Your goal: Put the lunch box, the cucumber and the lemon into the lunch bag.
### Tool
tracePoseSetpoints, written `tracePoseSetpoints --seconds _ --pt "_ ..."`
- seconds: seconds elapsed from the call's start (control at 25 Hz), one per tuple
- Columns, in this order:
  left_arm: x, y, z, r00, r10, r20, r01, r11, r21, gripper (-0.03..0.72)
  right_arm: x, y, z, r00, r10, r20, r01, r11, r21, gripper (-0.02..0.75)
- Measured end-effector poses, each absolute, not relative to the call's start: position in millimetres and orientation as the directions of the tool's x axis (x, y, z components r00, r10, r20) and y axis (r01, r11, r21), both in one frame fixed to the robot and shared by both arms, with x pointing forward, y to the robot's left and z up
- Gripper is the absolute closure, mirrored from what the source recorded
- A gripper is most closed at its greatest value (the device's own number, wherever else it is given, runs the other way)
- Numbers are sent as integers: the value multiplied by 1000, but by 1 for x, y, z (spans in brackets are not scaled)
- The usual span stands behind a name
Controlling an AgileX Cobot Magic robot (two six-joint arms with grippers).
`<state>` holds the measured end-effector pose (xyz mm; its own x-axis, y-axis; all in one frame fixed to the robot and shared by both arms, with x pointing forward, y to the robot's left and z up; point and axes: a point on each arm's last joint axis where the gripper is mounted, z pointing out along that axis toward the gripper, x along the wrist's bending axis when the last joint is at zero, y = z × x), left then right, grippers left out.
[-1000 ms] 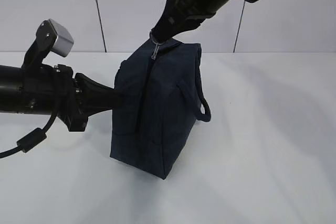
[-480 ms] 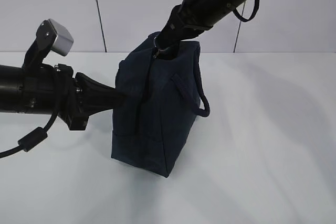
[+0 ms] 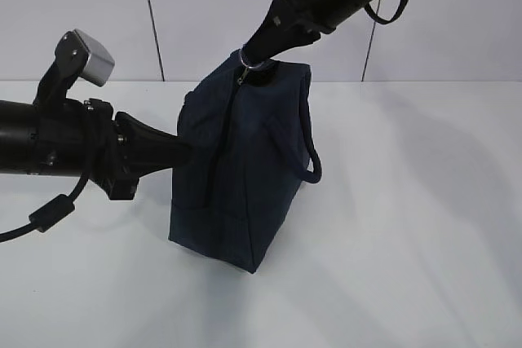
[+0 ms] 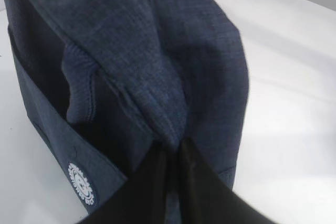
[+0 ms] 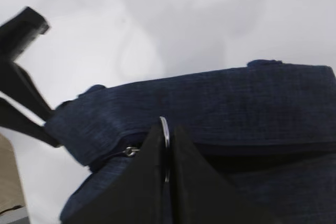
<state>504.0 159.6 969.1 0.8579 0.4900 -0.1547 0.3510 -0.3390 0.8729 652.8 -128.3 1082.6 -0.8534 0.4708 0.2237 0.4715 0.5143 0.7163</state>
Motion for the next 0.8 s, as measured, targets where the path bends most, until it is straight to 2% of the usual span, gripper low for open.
tracePoseSetpoints --seconds 0.28,0.52,0.8 --pt "504 160 969 856 493 -155 352 -338 873 679 645 -131 1094 -857 420 298 498 529 687 718" --pt "504 160 969 856 494 -154 353 -339 872 679 644 -130 1097 -839 427 338 530 496 688 718" --pt "504 160 969 857 492 -154 351 -340 872 679 641 -125 1095 -840 433 326 529 523 668 718"
